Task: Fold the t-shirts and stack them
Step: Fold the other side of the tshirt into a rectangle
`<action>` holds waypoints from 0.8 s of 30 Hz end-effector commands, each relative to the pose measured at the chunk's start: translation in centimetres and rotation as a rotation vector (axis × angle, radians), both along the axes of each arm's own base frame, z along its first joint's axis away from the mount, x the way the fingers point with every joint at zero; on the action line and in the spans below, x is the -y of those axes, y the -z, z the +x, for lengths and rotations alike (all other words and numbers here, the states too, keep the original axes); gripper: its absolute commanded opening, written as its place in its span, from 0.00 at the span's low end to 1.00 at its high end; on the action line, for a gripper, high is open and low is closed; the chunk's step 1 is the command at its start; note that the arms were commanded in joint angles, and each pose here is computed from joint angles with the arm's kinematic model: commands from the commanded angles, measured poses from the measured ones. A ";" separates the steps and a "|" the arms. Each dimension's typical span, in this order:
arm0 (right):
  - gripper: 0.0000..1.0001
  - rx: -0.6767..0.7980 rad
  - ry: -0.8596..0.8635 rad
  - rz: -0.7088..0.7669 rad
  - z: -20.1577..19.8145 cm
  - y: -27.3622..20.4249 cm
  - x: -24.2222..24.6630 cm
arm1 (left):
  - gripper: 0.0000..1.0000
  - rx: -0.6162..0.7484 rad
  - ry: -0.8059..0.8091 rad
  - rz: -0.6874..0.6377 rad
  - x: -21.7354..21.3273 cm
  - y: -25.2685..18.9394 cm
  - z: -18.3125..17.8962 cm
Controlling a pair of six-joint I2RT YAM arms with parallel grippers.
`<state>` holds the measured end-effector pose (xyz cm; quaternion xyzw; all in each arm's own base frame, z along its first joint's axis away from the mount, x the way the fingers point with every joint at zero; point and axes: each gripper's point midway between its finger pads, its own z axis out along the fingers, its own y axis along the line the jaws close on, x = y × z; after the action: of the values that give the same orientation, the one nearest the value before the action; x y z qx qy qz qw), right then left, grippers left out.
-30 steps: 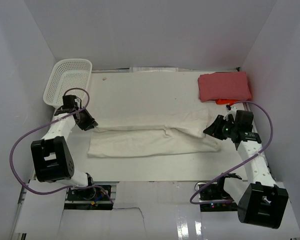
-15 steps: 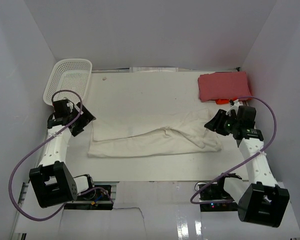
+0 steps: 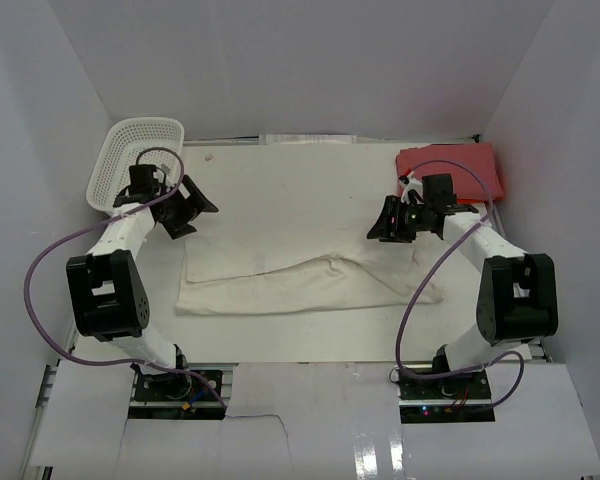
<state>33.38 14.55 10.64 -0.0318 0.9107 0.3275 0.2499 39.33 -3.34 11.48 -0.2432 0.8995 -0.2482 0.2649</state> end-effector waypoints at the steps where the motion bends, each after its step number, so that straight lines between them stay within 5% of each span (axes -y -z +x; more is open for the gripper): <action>1: 0.54 0.070 -0.070 0.016 2.3 -1.0 -1.7 | 0.98 0.107 0.103 -0.020 3.0 -3.5 1.6; 24: 0.49 -0.050 -0.155 -0.051 3.5 4.8 -3.8 | 0.98 -0.011 0.191 -0.005 4.2 0.4 0.9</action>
<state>36.48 17.91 5.57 -0.0854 0.9215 0.3267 0.1921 39.65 -7.47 9.85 -0.1712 0.9225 -0.2676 0.2195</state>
